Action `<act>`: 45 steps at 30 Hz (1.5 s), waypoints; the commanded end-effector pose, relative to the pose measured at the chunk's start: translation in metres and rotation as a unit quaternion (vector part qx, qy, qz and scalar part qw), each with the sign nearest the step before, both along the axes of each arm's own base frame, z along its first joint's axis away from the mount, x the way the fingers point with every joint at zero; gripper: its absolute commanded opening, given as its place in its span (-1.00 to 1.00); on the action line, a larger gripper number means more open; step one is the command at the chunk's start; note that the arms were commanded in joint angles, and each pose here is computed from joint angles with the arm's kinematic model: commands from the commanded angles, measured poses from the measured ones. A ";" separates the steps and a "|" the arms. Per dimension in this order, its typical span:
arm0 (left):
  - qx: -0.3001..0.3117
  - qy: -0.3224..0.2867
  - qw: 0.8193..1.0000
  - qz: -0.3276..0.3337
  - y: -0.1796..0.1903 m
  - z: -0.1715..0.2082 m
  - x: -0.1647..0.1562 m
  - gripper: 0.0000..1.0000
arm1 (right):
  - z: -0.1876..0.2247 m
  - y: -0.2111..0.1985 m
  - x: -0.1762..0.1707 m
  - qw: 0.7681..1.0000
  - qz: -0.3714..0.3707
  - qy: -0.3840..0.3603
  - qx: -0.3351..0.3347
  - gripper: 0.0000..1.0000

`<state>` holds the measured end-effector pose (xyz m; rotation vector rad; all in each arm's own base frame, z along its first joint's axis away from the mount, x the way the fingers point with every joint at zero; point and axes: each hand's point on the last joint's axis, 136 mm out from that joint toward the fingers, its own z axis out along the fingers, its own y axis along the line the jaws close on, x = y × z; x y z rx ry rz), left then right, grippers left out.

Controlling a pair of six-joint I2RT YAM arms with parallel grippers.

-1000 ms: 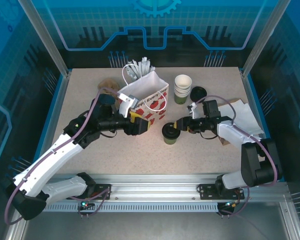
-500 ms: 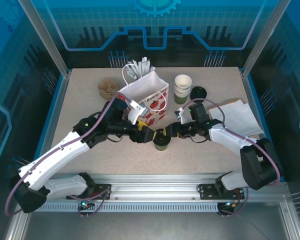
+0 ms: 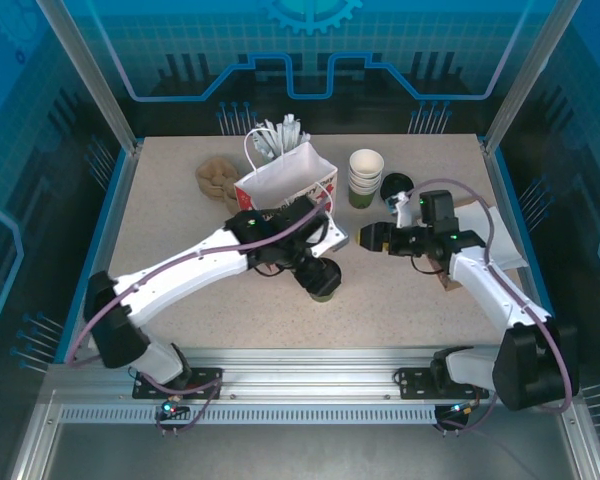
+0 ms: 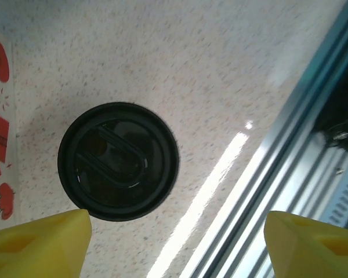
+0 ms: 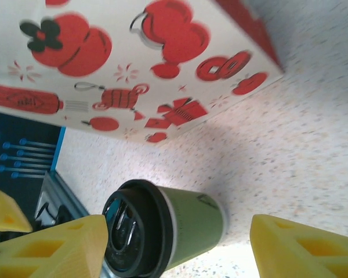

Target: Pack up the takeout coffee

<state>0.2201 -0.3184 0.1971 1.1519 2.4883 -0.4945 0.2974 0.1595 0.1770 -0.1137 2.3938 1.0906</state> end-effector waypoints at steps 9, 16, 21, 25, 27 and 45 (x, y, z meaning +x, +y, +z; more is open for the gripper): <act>0.160 0.007 0.987 -0.029 0.007 -0.041 0.020 0.71 | -0.004 -0.029 -0.014 0.999 -0.033 -0.007 -0.038 0.48; 0.179 0.012 0.983 -0.035 0.003 -0.054 0.026 0.74 | -0.006 -0.032 -0.018 0.998 -0.035 -0.004 -0.044 0.65; 0.188 0.019 0.981 -0.040 0.000 -0.059 0.026 0.72 | -0.006 -0.035 -0.021 0.998 -0.041 -0.005 -0.053 0.67; 0.194 0.020 0.980 -0.044 0.000 -0.061 0.026 0.70 | -0.007 -0.037 -0.022 0.997 -0.044 -0.005 -0.059 0.68; 0.194 0.020 0.980 -0.045 -0.001 -0.062 0.026 0.69 | -0.007 -0.038 -0.021 0.997 -0.045 -0.005 -0.060 0.69; 0.217 0.025 0.975 -0.048 0.000 -0.071 0.027 0.56 | -0.009 -0.039 -0.024 0.997 -0.045 -0.003 -0.062 0.69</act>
